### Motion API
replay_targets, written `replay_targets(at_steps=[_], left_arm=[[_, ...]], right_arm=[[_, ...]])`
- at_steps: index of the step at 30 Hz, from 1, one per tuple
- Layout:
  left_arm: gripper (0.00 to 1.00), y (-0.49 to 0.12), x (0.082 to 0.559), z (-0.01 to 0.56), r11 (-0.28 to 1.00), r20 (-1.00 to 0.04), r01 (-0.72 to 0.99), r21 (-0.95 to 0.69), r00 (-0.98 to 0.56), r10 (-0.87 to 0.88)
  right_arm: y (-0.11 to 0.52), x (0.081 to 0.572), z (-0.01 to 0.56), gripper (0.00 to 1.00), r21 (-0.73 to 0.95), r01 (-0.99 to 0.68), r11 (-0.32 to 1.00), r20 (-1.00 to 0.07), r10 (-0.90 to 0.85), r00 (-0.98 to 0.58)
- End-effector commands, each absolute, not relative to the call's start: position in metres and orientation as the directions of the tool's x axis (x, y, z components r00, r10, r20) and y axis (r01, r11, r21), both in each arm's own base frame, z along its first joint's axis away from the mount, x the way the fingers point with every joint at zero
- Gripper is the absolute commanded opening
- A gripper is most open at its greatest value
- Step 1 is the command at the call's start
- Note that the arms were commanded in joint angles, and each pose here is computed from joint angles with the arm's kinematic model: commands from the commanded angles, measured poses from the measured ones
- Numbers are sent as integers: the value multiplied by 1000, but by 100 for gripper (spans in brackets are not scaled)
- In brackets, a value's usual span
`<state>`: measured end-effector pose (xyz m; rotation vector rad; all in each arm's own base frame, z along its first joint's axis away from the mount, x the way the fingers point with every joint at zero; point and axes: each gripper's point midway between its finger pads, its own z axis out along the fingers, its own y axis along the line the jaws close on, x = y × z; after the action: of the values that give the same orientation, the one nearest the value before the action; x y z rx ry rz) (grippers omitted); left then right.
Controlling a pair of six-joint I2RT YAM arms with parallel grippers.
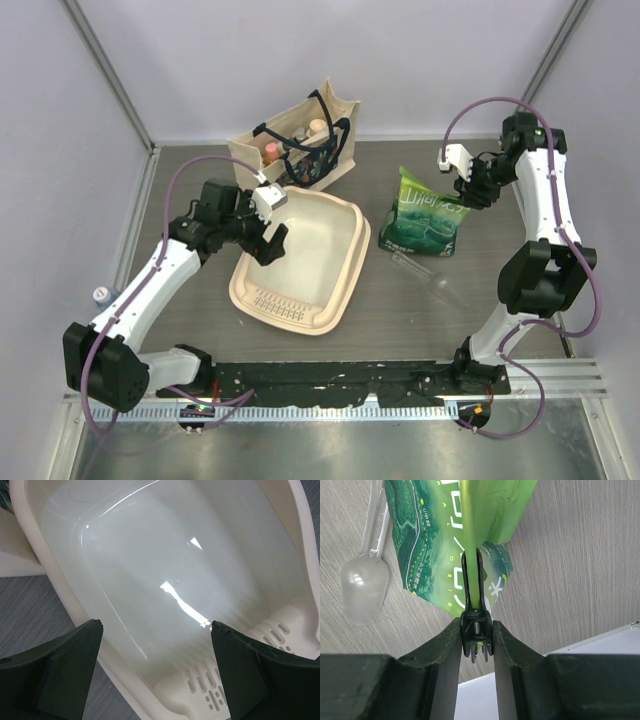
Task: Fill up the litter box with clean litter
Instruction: Remove the clamp from the cat litter bag.
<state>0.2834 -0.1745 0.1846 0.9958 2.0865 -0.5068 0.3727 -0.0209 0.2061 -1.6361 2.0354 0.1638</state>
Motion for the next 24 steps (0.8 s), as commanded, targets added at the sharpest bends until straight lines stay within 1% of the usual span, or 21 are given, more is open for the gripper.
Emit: replay_targets(at_steps=[1, 3, 5, 12, 15, 17, 18, 19, 21, 22, 24], left_arm=[[95, -177, 286, 194, 619, -796, 785, -14, -384, 468], [95, -177, 286, 193, 619, -796, 786, -15, -384, 468], [95, -178, 286, 193, 619, -796, 785, -18, -385, 466], [95, -179, 286, 190, 619, -795, 785, -25, -391, 463], [95, -179, 286, 190, 618, -797, 786, -30, -392, 460], [95, -179, 286, 188, 620, -794, 784, -32, -397, 460], [95, -179, 286, 188, 620, -795, 784, -35, -398, 458], [95, -179, 286, 188, 620, -794, 784, -36, -399, 458], [96, -179, 286, 189, 620, -796, 784, -34, -397, 457], [95, -179, 285, 188, 620, -795, 784, -33, -397, 459], [95, -179, 286, 188, 620, -794, 784, -34, -398, 459]], right_arm=[[-15, 342, 228, 34, -161, -947, 277, -468, -866, -174], [-14, 341, 231, 35, -171, -946, 277, -470, -866, -169], [-14, 340, 235, 39, -180, -943, 279, -473, -865, -165], [-14, 338, 232, 40, -167, -943, 287, -472, -863, -179], [-14, 338, 231, 38, -161, -943, 290, -472, -862, -184], [-13, 339, 229, 33, -155, -944, 290, -472, -861, -187], [-13, 339, 229, 28, -155, -944, 290, -470, -862, -188], [-12, 339, 227, 19, -149, -945, 290, -469, -862, -190], [-12, 340, 228, 10, -153, -945, 290, -468, -863, -189], [-11, 340, 230, 1, -156, -944, 291, -471, -862, -187], [-10, 340, 234, 1, -166, -942, 293, -478, -859, -183]])
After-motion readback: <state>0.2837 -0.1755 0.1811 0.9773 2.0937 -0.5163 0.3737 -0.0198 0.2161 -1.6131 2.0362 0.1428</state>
